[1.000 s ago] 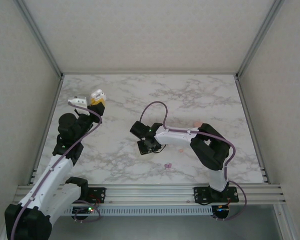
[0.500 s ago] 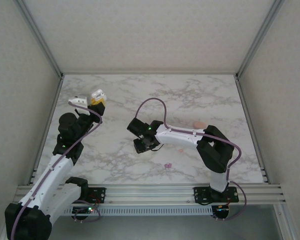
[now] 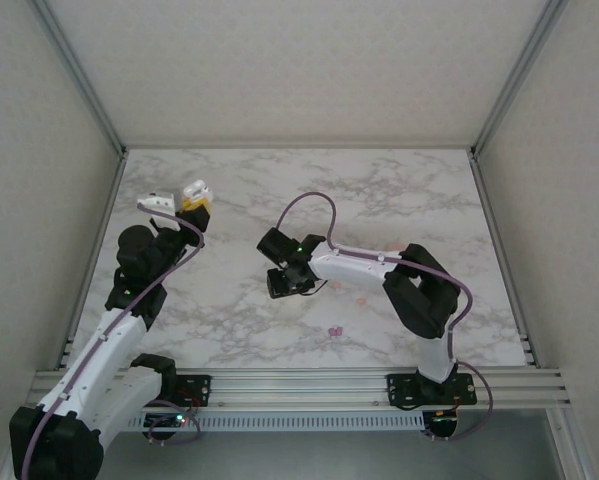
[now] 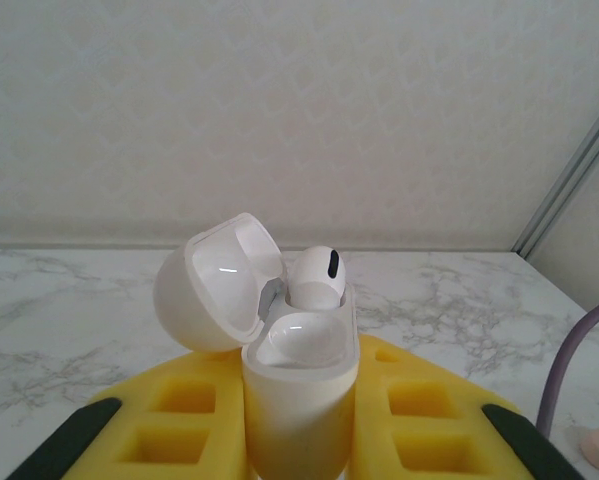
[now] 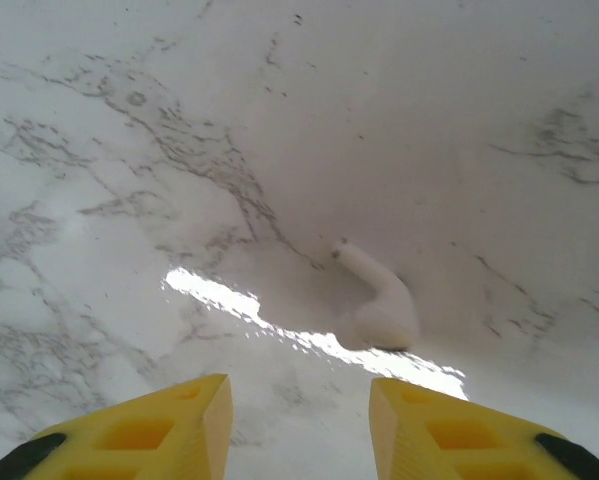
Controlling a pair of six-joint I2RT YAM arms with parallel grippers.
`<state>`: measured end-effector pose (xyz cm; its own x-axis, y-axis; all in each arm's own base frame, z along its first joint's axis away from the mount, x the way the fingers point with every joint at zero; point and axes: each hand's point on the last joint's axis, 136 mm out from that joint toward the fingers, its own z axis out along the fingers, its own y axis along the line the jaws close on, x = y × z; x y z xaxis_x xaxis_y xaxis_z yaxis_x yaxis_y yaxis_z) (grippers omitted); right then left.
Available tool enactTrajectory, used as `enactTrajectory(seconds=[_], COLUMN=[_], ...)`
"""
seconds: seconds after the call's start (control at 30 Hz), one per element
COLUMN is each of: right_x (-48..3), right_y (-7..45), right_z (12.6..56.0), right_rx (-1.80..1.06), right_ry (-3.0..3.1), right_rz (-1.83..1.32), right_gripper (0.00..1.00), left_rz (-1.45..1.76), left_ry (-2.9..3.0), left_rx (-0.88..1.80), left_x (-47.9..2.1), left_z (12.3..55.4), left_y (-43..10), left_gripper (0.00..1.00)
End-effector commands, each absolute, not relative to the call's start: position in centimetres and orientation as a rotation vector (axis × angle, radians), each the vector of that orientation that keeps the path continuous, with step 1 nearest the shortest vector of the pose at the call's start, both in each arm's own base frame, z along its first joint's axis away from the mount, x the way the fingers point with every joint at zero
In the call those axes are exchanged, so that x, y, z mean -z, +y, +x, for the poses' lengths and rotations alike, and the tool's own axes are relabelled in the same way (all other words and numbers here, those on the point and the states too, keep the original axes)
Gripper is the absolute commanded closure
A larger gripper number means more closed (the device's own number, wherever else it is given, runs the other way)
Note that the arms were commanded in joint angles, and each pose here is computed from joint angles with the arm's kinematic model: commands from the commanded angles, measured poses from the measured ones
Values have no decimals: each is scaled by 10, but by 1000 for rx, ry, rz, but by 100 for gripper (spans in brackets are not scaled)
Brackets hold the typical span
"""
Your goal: Insert the wireless bluetooth earbuds into the charging case
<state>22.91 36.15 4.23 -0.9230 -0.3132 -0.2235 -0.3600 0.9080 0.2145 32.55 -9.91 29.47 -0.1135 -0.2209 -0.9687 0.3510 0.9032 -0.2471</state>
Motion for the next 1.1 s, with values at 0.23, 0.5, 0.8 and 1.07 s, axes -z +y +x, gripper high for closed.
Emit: enactTrajectory(seconds=[0.23,0.5,0.8,1.07], right_x=[-38,-28,-34,-42], right_y=[355,360,373,378], right_z=[242,245,257,264], right_rx=[-305,-275,-251,-212], right_ry=[2879,2897,2854,2848], right_rz=[-264,-286,-408,-464], right_gripper=[54,55,54,54], left_rz=[115,114,114,111], left_ry=[1571,1574,1574,1573], left_rx=[478,472,465,462], left_x=[-318,-318,-319,-320], left_z=[323,324,325,324], left_y=[-97,-96,-96,-95], left_gripper=[87,87,87,87])
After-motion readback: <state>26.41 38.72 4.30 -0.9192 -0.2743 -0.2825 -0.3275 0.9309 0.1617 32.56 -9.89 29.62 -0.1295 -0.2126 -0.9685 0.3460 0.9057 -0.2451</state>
